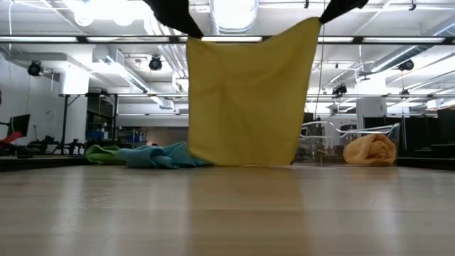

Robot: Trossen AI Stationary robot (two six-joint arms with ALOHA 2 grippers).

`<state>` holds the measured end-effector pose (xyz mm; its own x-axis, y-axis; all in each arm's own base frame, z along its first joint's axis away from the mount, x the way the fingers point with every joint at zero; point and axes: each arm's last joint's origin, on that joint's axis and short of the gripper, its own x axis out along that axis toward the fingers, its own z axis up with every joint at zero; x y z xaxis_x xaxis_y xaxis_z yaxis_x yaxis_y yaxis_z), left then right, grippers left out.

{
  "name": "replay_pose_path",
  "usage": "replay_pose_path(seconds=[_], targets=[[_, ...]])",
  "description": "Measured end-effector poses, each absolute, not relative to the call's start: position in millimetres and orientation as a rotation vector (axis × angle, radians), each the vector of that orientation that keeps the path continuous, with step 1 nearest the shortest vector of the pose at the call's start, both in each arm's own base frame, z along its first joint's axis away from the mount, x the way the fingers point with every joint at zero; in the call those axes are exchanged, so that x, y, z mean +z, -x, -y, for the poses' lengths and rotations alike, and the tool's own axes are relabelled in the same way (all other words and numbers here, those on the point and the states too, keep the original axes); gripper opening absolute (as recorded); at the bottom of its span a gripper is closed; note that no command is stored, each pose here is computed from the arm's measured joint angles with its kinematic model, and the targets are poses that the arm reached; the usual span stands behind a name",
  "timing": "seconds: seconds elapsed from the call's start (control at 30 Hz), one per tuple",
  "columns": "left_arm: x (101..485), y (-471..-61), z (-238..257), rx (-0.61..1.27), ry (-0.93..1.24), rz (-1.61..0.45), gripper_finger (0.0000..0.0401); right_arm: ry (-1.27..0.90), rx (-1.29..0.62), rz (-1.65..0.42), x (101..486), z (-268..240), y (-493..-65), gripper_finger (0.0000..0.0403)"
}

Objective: Roll microfiber towels into tight, uniform cylinder then place into a basket
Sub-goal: Fold the yellow microfiber cloth

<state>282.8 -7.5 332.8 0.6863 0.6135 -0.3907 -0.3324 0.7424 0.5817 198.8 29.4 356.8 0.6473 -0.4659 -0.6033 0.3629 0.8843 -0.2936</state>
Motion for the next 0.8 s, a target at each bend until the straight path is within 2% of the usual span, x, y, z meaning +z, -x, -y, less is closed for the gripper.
replay_pose_path(seconds=[0.23, 0.5, 0.8], targets=[[282, -273, 49, 0.481, -0.324, -0.622, 0.0000, 0.060, -0.369, -0.751, 324, -71, -188, 0.0008], [229, -256, 83, 0.450, -0.139, -0.640, 0.0000, -0.061, -0.326, -0.766, 263, -102, -175, 0.0008], [199, -249, 113, 0.414, 0.035, -0.612, 0.0000, -0.184, -0.176, -0.790, 217, -119, -165, 0.0008]])
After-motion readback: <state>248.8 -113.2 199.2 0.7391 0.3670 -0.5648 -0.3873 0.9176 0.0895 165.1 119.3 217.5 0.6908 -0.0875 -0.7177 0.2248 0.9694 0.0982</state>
